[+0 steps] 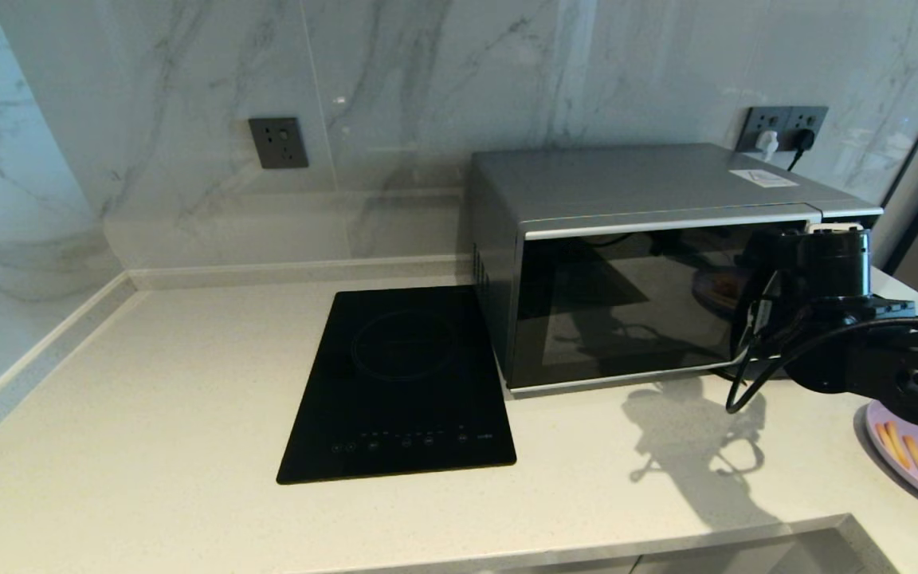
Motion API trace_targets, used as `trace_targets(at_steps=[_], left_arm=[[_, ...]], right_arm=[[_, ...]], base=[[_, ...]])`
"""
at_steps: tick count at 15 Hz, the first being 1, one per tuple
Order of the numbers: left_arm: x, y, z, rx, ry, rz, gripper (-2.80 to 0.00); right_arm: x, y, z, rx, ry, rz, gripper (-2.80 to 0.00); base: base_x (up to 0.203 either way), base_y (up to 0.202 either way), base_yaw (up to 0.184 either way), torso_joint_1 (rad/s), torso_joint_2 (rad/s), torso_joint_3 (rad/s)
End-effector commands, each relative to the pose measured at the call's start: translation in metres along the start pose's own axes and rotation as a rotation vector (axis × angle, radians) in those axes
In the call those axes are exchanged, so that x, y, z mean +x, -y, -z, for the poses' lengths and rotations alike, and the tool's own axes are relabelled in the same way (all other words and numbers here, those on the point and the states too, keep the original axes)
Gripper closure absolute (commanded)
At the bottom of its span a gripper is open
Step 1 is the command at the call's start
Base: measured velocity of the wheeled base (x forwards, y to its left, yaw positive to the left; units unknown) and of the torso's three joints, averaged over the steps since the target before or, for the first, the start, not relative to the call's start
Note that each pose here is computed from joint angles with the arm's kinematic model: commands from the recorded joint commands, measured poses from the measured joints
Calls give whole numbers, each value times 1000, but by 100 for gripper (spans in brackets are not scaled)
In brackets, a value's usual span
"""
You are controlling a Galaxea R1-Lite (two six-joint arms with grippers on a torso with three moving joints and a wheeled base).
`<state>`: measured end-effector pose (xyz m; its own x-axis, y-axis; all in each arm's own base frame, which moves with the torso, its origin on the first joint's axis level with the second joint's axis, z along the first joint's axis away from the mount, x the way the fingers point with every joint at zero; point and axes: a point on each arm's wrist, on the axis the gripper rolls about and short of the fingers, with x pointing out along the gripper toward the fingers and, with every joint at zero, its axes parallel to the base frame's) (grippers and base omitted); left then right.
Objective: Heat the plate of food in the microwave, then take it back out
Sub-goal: Open the microwave oven
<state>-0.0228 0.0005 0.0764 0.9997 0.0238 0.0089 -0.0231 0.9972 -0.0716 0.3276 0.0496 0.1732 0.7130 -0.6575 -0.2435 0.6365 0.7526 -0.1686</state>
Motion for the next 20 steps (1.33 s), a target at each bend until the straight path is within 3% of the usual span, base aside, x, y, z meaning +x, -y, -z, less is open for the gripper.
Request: trace_targets(at_steps=[1,6,15,20], left_arm=[[0,0,0,-1,-1,-1,0],[0,0,0,-1,-1,-1,0],[0,0,0,-1,-1,-1,0],[0,0,0,-1,-1,-1,0]], right_arm=[[13,-14,8,-20,-3,81,-280],[27,-34,1,20,38,205,-280],[46,-55,7,16,40,233,-280],[55,-52,2,32,43,254,-280]], base=[[0,0,0,0,0,0],[0,0,0,0,0,0],[0,0,0,0,0,0],[0,0,0,0,0,0]])
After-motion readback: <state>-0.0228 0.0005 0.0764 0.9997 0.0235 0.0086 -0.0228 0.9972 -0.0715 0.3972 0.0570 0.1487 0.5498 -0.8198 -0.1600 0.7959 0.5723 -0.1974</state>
